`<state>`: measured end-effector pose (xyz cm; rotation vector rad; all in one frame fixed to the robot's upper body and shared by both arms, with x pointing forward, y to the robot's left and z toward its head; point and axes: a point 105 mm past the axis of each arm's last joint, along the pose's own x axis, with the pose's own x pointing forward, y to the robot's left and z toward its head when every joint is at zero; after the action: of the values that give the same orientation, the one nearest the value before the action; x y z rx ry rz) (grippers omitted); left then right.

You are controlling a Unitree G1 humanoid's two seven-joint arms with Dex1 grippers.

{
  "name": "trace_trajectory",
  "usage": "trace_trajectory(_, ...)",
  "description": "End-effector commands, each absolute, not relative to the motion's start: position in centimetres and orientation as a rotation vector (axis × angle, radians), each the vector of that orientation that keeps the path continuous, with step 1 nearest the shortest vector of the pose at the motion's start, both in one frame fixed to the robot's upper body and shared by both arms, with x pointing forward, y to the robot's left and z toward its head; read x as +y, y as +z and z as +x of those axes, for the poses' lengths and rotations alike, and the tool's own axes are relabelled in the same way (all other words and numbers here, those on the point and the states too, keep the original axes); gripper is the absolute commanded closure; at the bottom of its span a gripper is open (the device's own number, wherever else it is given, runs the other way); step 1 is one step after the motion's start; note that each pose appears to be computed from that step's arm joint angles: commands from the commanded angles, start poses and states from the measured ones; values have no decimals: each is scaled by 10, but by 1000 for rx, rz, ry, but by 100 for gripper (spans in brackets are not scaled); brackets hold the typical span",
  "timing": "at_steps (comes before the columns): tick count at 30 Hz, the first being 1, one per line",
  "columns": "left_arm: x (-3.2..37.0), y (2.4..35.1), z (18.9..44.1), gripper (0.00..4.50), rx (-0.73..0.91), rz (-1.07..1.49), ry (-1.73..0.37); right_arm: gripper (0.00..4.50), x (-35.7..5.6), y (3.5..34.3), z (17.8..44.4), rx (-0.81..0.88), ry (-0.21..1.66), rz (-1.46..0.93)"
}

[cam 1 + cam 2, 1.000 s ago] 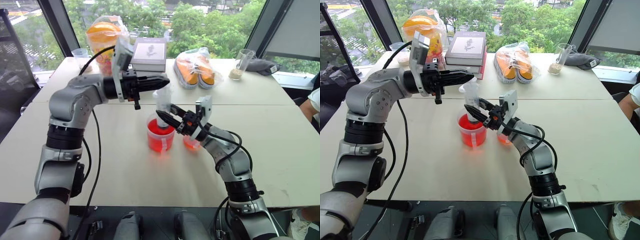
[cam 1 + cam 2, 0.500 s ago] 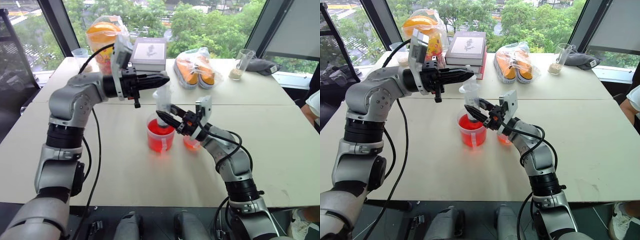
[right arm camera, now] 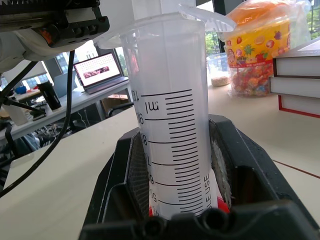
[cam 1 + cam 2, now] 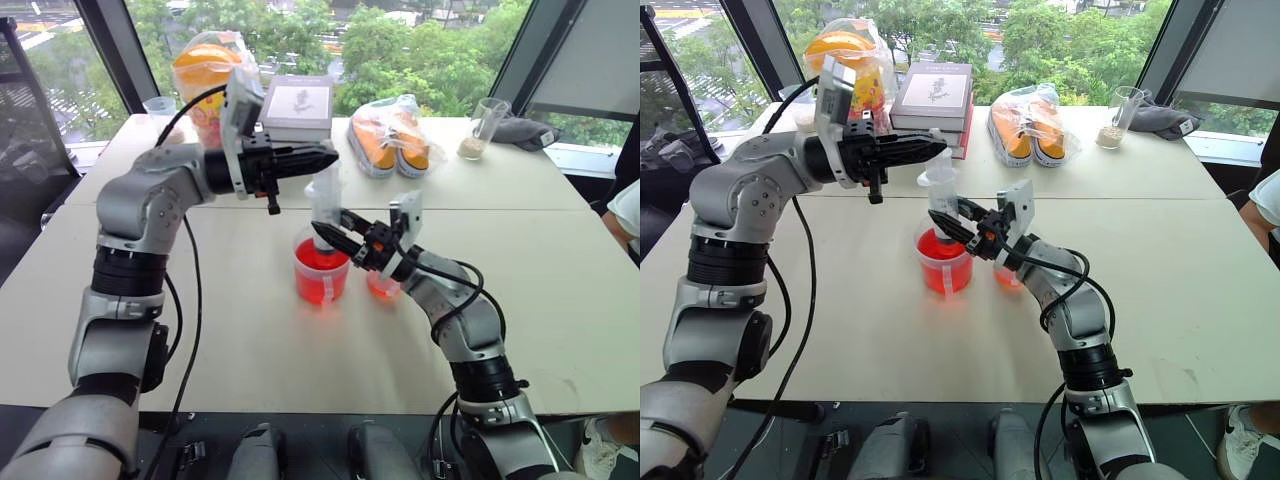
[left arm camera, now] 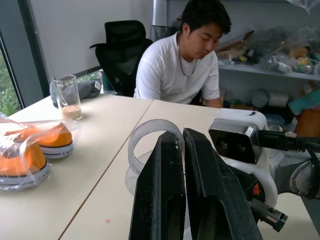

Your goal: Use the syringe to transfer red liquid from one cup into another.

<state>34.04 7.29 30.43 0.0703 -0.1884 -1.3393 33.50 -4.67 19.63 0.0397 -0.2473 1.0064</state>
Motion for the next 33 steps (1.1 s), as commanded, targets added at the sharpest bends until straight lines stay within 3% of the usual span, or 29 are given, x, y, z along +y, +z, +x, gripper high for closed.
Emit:
trace_trajectory(1, 80, 341, 330, 445, -335, 96, -1313, 313, -32, 216, 321, -310, 1103, -1)
trace_trajectory(2, 80, 338, 329, 445, -320, 91, -1316, 313, -33, 222, 321, -324, 1100, -3)
trace_trajectory(5, 82, 328, 328, 351, -268, 76, -1328, 313, -36, 237, 320, -360, 1091, -1)
trace_trajectory(11, 96, 310, 322, 49, -200, 87, -1308, 313, -40, 255, 318, -391, 1082, 16)
trace_trajectory(19, 123, 301, 321, 49, -157, 96, -1218, 313, -41, 258, 318, -394, 1069, 35)
trace_trajectory(23, 126, 297, 321, 49, -152, 95, -1201, 313, -48, 278, 317, -441, 1039, 52)
trace_trajectory(29, 117, 295, 324, 49, -168, 80, -1212, 313, -87, 318, 315, -518, 916, 17)
trace_trajectory(33, 110, 294, 327, 49, -174, 71, -1229, 313, -113, 319, 316, -507, 822, -27)
